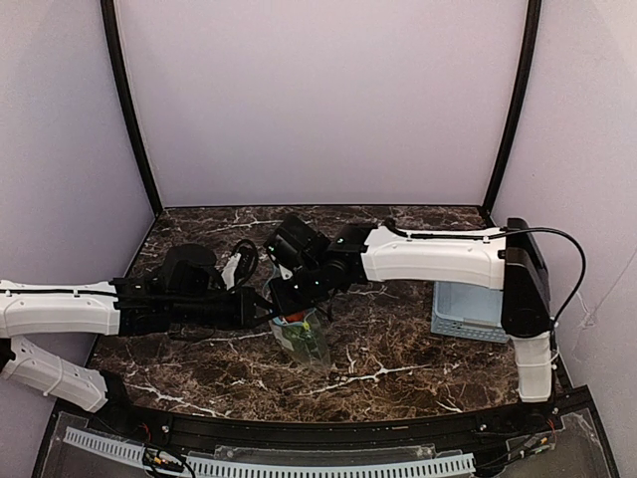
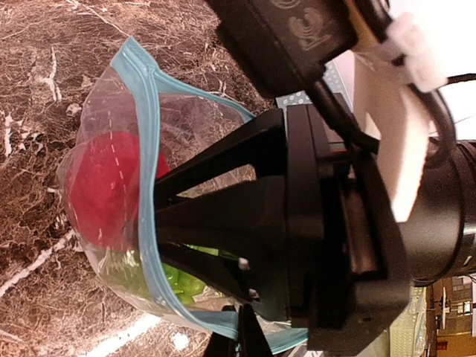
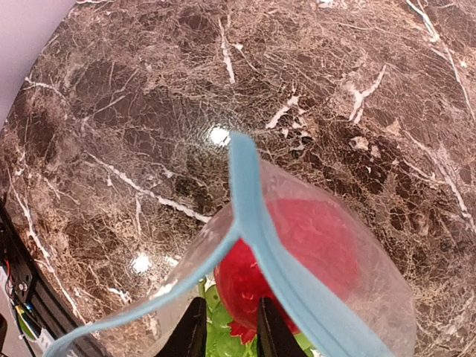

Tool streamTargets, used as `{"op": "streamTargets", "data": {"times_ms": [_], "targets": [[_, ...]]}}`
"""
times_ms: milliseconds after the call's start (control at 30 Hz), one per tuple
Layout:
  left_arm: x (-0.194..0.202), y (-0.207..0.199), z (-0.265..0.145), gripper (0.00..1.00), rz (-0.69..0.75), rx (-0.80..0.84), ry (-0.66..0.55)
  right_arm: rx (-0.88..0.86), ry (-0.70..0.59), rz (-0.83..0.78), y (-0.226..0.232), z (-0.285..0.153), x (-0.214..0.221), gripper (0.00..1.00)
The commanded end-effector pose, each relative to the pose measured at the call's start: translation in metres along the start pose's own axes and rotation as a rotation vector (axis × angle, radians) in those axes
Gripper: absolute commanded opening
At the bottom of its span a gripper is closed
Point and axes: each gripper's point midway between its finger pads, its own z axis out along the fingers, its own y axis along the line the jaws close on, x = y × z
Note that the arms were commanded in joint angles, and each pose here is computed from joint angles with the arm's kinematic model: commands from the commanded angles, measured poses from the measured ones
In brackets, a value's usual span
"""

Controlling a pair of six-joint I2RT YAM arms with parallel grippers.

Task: Place the food in the zip-top bag and seal the zipper
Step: Adjust the fake fruit in the zipper food storage bag, then adjust the fake vegetable in the bin.

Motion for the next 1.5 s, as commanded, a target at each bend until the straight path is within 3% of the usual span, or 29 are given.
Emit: {"op": "streamTargets", "data": {"times_ms": [0,367,567,667,867,1067,1233,1467], "targets": [[-0.005,-0.004,-0.004,0.01,0.016,0.022,-0.019,0.066,0.04,0.021,-0.017,0.02,0.011,0.22],[-0.009,-0.006,-0.01,0.01,0.021,0.02,-0.04,0.094,0.072,0.046,-0.033,0.035,0.021,0.22],[-0.006,0.0,-0.011,0.01,0.008,0.004,-0.037,0.028,0.034,0.029,-0.018,0.012,0.004,0.23],[-0.004,0.003,-0.011,0.01,-0.003,-0.002,-0.04,-0.032,0.003,0.014,-0.006,-0.012,-0.008,0.29],[-0.002,0.007,-0.012,0.01,-0.016,-0.004,-0.039,-0.134,-0.062,-0.004,0.008,-0.065,-0.022,0.56],[0.0,0.009,-0.012,0.01,-0.028,-0.001,-0.041,-0.191,-0.107,0.009,0.007,-0.116,-0.017,0.68],[0.001,0.012,-0.012,0.01,-0.034,-0.006,-0.041,-0.093,-0.16,0.038,-0.028,-0.152,-0.009,0.69],[-0.001,0.001,-0.013,0.01,-0.023,0.036,-0.03,0.154,-0.135,0.153,-0.131,-0.168,0.017,0.7]]}}
